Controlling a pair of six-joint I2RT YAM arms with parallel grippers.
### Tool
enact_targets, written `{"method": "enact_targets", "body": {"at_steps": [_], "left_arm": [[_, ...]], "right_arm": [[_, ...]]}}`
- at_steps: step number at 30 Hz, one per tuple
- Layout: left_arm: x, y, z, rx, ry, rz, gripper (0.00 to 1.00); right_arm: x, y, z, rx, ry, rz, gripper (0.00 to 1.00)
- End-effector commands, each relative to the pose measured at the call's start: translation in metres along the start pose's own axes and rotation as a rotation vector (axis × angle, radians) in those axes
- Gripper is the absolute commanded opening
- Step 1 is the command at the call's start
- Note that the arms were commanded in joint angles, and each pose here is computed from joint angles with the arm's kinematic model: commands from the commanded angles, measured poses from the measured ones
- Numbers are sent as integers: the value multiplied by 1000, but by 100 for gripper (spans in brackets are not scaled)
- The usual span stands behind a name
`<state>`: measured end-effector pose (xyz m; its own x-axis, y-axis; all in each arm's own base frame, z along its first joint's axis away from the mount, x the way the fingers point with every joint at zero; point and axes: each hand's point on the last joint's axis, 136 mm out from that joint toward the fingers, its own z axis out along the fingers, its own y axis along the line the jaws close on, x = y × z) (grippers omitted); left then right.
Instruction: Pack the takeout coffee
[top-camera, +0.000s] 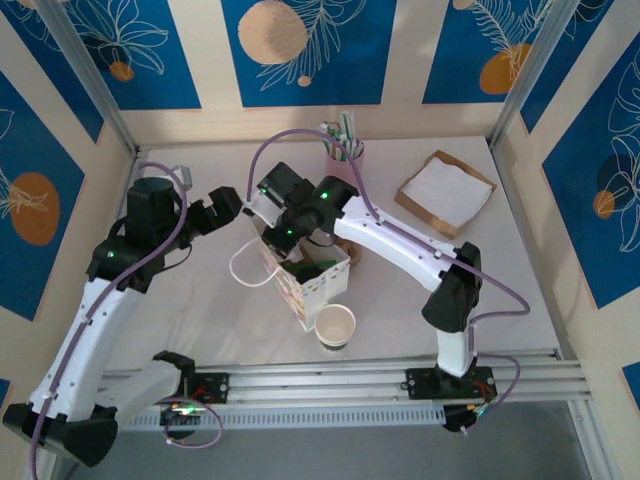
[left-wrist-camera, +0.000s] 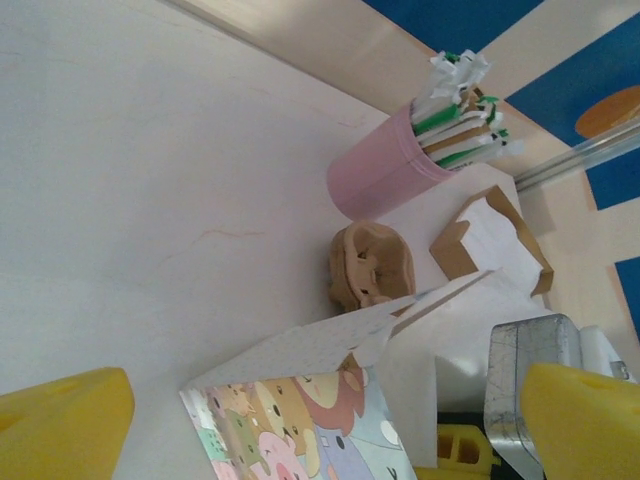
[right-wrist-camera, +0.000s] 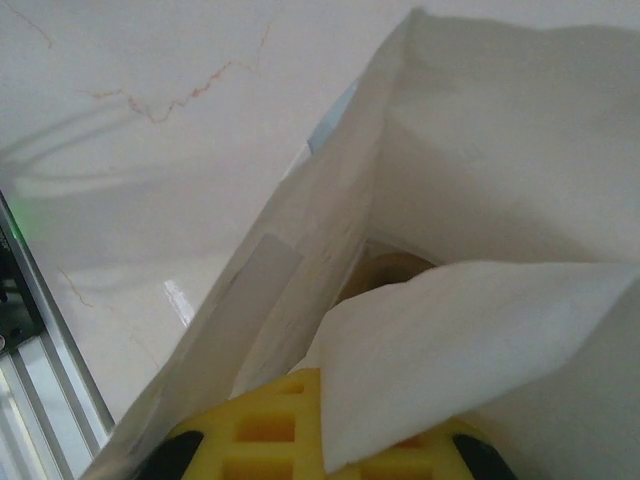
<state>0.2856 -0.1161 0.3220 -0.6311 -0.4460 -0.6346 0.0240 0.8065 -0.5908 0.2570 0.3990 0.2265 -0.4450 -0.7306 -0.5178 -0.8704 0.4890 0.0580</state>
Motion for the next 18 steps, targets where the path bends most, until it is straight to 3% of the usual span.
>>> {"method": "enact_targets", "body": {"at_steps": [1, 10, 18], "left_arm": [[-12, -59, -20, 266, -26, 51, 100], [-12, -59, -19, 269, -25, 51, 100], [-11, -59, -21, 268, -26, 52, 100]], "right_arm": [[37, 0, 50, 9, 185, -5, 0], [34, -10, 64, 46, 190, 32, 0], [21, -17, 51, 73, 128, 86, 0]]}}
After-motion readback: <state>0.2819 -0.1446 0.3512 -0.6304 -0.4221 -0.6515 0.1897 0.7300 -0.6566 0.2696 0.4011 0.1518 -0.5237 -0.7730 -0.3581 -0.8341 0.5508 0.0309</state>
